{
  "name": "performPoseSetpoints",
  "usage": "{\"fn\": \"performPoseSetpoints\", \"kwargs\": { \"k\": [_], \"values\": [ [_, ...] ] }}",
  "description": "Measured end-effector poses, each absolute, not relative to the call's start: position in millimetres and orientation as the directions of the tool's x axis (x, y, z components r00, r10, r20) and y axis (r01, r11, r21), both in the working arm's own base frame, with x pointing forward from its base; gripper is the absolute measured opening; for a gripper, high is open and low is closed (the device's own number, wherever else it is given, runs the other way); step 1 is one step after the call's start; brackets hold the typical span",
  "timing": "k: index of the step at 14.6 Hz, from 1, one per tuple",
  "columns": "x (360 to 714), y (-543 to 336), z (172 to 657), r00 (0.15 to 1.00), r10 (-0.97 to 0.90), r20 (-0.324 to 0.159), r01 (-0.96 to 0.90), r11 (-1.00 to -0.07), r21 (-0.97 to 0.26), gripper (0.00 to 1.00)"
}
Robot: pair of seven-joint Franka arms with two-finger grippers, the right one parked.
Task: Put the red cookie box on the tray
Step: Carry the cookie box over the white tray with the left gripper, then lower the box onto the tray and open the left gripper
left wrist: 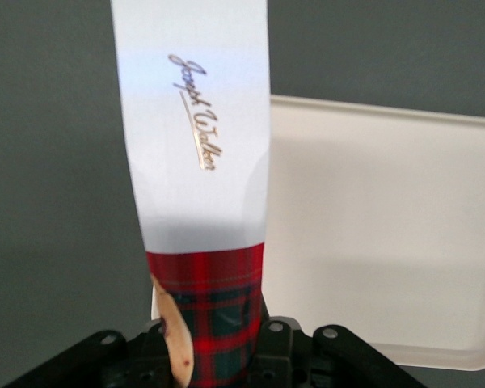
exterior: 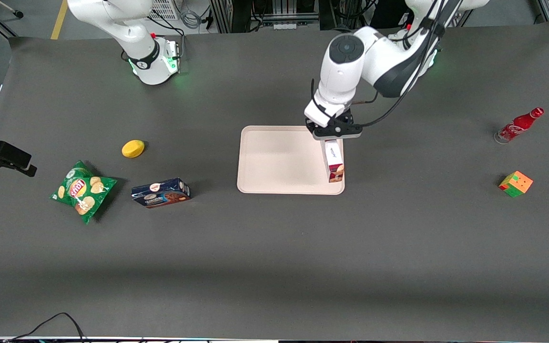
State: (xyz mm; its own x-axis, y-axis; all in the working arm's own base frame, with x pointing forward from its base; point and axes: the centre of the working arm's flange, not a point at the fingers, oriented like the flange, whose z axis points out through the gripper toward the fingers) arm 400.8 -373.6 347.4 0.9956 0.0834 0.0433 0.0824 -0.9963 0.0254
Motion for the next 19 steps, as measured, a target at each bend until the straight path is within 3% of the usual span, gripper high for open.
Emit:
{"fn": "performPoseSetpoints", "kwargs": {
  "k": [10,13,17,19],
  "values": [
    [391,-379,234,1.0,0.028,-0.013,0.028,-1.0,0.009,0.29],
    [388,-378,218,0.999,0.021,-0.039,0.021,-1.0,0.003,0.29],
    [387,-376,212,1.0,0.01,-0.028,0.01,-1.0,-0.012,0.29],
    [390,-373,208,0.999,0.022,-0.026,0.022,-1.0,-0.019,0.48]
  ]
}}
